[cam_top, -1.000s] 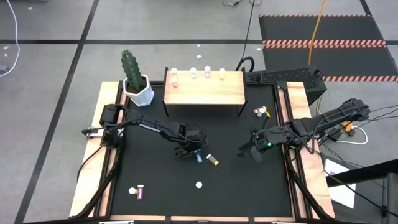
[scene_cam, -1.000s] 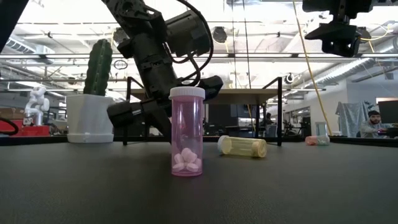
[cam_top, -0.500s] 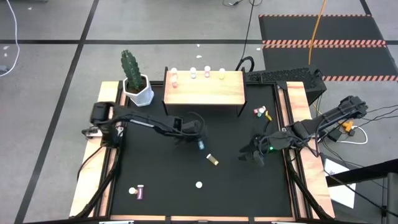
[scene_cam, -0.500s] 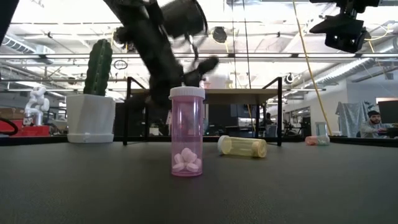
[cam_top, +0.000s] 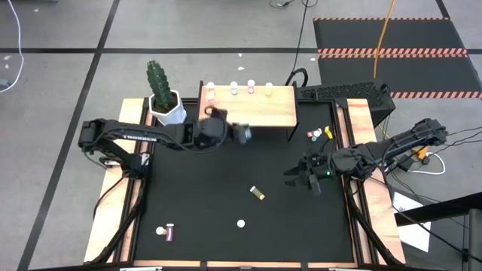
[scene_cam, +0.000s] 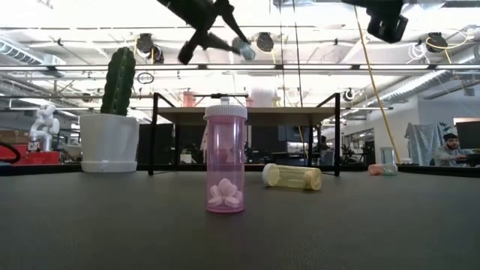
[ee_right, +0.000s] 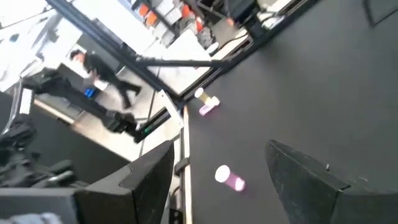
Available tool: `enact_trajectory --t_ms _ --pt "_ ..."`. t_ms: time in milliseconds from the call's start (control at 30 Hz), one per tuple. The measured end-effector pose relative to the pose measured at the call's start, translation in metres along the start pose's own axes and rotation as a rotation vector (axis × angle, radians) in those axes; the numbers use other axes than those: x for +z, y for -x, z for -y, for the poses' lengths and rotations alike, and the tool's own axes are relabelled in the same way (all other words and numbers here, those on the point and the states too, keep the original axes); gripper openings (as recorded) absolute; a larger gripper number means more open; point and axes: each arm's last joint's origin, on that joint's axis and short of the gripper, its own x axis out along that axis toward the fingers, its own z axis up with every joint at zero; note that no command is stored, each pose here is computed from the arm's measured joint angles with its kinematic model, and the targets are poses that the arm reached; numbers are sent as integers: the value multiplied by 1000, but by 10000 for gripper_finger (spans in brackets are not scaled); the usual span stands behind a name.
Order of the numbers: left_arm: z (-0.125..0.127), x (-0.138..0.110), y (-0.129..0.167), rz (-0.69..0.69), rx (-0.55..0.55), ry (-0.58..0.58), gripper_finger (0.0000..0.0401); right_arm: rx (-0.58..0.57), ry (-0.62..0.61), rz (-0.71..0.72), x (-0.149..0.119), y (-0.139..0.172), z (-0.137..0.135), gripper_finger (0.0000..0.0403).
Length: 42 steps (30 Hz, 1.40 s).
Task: Pick and place medicine bottles onto shelf by color
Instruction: Put the bottom blue pill bottle aligned with the other blue pill bottle on the shelf
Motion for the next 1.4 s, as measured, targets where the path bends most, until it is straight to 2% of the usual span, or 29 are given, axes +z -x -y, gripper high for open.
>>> enact_trajectory --t_ms 167,233,300,533,633,733,867,967,1133,1233,1400 --pt "4 22 -4 159 -39 -488 109 -13 -6 49 8 0 4 247" --pt "2 26 -9 192 -18 -617 109 -15 -11 69 11 -1 6 247" --pt "-6 31 -14 198 43 -677 109 -13 -15 93 15 -1 6 247" --pt "-26 55 -24 291 210 -652 108 -56 -22 136 24 -1 15 247" --pt "-24 60 -24 333 201 -687 108 -75 -6 158 28 -1 19 247" --pt "-13 58 -22 324 39 -770 108 -71 48 227 38 0 21 247" --pt "0 58 -15 324 -189 -676 108 -85 181 356 58 4 24 247" --pt "4 61 -10 307 -276 -560 108 -140 275 425 78 11 22 247" --pt "10 60 -7 251 -442 -472 108 -205 371 435 102 8 27 247" --pt "14 60 -5 229 -529 -449 108 -185 398 399 113 -1 31 248" --pt "18 59 -2 221 -605 -452 108 -190 436 396 121 -12 37 248"
